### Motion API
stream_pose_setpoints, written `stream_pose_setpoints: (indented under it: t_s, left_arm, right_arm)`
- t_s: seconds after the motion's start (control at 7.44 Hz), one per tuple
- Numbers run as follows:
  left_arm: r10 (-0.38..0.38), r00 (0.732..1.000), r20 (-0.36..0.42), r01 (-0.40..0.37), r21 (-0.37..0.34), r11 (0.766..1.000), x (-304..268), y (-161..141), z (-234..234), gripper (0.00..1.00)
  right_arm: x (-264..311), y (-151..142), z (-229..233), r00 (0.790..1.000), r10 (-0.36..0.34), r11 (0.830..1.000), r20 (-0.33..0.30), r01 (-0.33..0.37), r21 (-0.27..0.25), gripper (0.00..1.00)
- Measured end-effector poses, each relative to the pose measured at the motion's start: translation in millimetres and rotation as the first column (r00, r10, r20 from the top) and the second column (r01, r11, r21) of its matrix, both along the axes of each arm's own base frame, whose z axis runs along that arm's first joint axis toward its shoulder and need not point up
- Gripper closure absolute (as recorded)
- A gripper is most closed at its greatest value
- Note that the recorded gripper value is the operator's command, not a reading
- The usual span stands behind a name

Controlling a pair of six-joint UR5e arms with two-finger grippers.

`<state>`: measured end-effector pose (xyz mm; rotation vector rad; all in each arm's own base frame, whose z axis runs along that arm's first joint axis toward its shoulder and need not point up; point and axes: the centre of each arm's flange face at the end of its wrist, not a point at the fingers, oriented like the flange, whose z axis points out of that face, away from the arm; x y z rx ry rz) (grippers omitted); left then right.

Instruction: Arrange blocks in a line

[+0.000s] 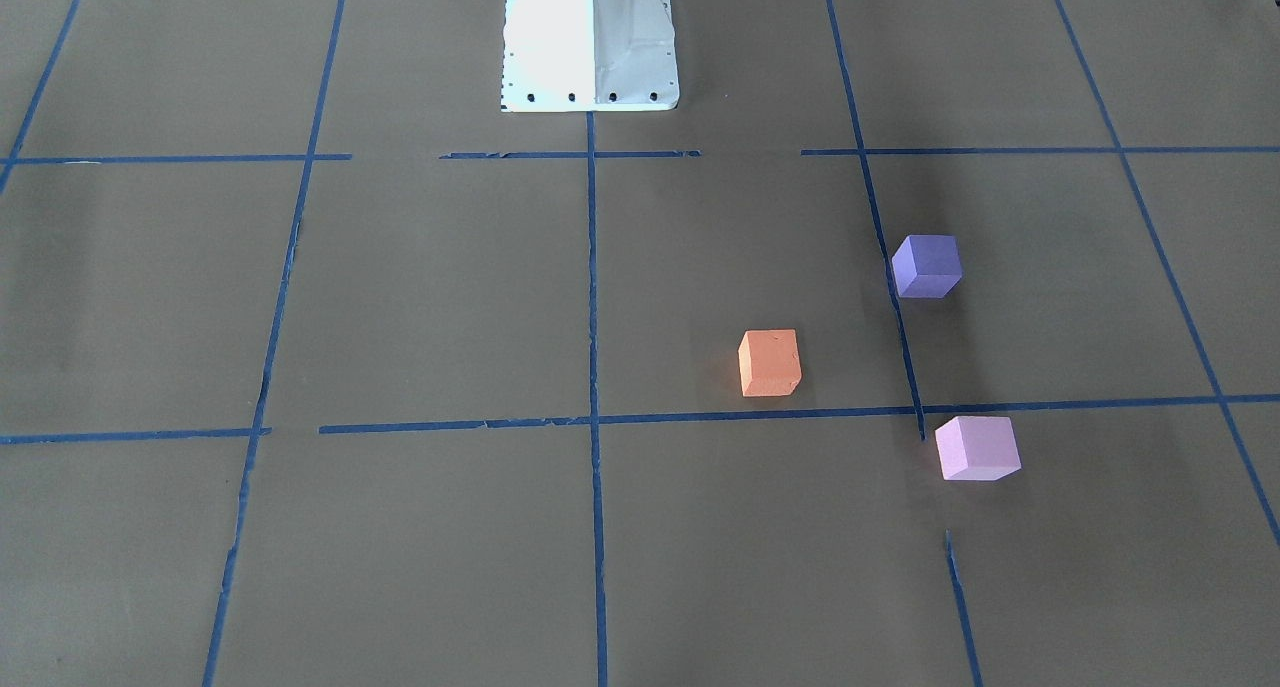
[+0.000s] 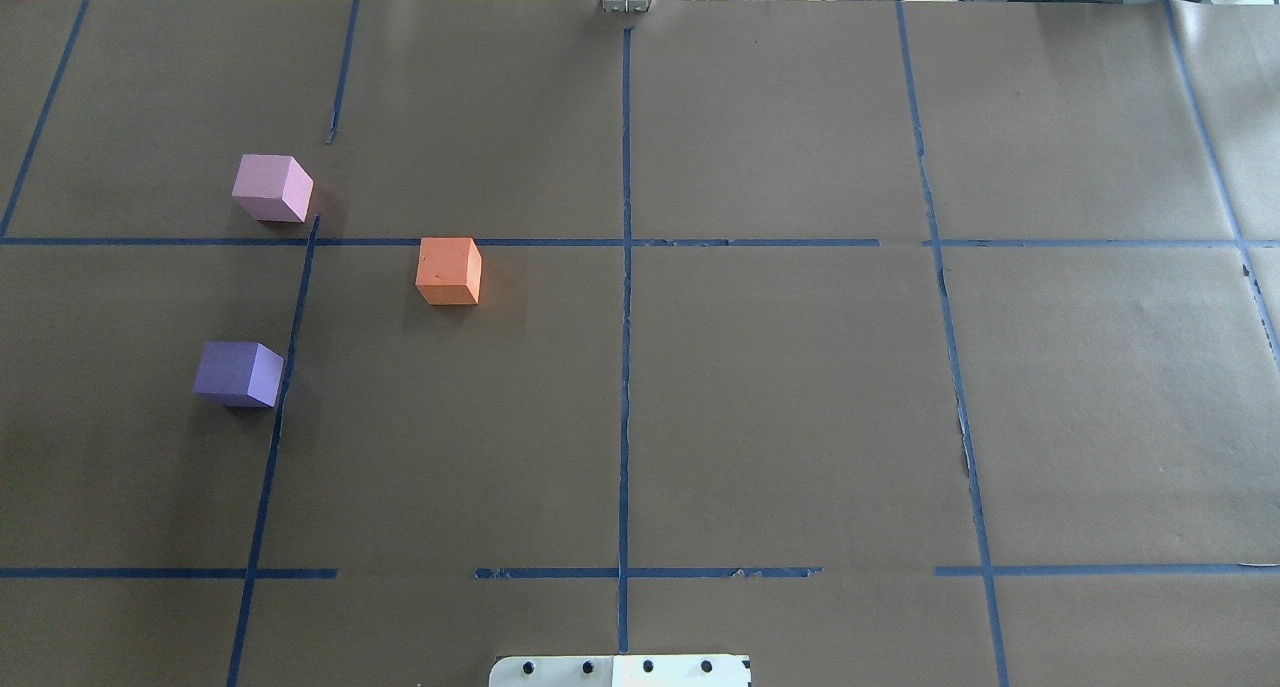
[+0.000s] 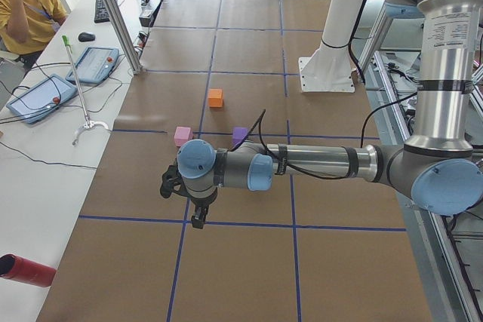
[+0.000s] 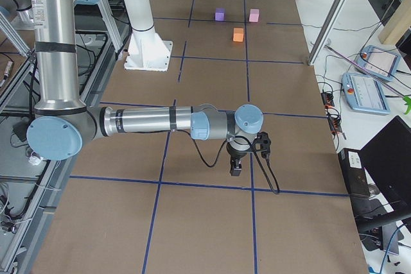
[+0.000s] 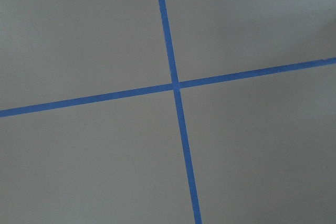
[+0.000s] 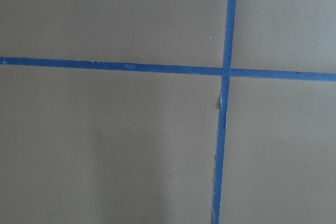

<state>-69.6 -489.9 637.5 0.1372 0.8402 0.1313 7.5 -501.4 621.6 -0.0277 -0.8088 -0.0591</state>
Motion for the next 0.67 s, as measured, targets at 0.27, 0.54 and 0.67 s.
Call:
stream_pose_setpoints:
  t_s: [0.27, 0.54, 0.67]
  left_arm:
    - [-0.001, 1.0, 0.0, 0.001, 0.007, 1.0, 0.1, -1.6, -3.8, 0.0]
    - [0.002, 1.0, 0.0, -0.002, 0.017, 1.0, 3.5, -6.2, -9.8, 0.0]
    - [0.015, 1.0, 0.001, -0.015, 0.033, 0.999, 10.6, -10.9, -18.0, 0.0]
  right_arm:
    - [0.0, 0.0, 0.0, 1.0, 0.0, 1.0, 0.0, 0.0, 0.0, 0.0]
    - [0.0, 0.0, 0.0, 1.0, 0.0, 1.0, 0.0, 0.0, 0.0, 0.0]
    - [0.0, 0.0, 0.0, 1.0, 0.0, 1.0, 0.0, 0.0, 0.0, 0.0]
